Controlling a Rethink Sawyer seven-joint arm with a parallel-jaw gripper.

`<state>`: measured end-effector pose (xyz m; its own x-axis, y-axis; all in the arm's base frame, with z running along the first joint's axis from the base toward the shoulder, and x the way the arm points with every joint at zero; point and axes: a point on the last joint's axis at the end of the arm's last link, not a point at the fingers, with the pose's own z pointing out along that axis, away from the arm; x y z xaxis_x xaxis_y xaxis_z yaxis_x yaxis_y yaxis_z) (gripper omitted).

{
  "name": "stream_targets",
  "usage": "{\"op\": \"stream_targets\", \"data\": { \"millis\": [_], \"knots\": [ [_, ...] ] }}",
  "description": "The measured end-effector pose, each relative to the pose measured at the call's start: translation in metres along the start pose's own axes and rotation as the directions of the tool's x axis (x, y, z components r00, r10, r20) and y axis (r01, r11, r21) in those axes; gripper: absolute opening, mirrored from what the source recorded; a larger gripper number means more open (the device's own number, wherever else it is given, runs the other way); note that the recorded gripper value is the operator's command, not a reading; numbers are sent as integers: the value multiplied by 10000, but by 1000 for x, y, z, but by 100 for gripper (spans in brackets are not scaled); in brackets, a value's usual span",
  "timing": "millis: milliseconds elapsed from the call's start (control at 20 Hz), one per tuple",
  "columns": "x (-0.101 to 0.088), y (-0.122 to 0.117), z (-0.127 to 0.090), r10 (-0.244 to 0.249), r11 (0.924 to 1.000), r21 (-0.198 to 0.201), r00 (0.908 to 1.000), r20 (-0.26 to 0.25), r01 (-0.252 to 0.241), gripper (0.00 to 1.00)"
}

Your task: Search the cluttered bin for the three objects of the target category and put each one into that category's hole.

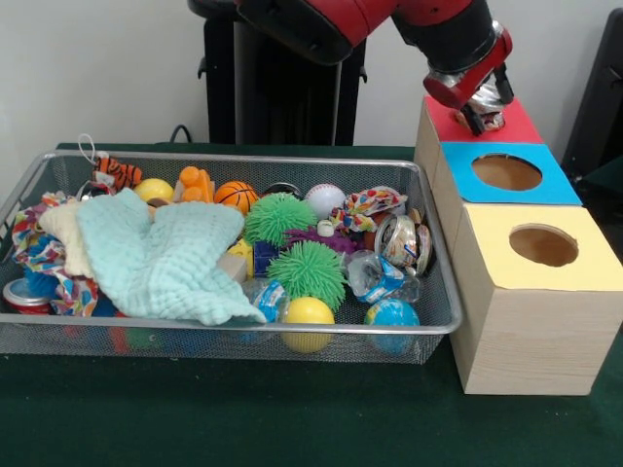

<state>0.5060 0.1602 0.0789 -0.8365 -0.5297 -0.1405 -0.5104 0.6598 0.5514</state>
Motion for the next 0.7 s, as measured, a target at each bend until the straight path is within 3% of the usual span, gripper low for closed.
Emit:
{"op": "stream_targets", "data": {
  "millis": [300,500,700],
  "knots": [
    [-11,5,-3,-158,9992,358,9954,-941,192,100],
    [-19,7,-11,-97,9983,544,9856,-1689,191,100],
    [-22,5,-19,60,9982,595,9780,-2087,65,100]
  ]
}}
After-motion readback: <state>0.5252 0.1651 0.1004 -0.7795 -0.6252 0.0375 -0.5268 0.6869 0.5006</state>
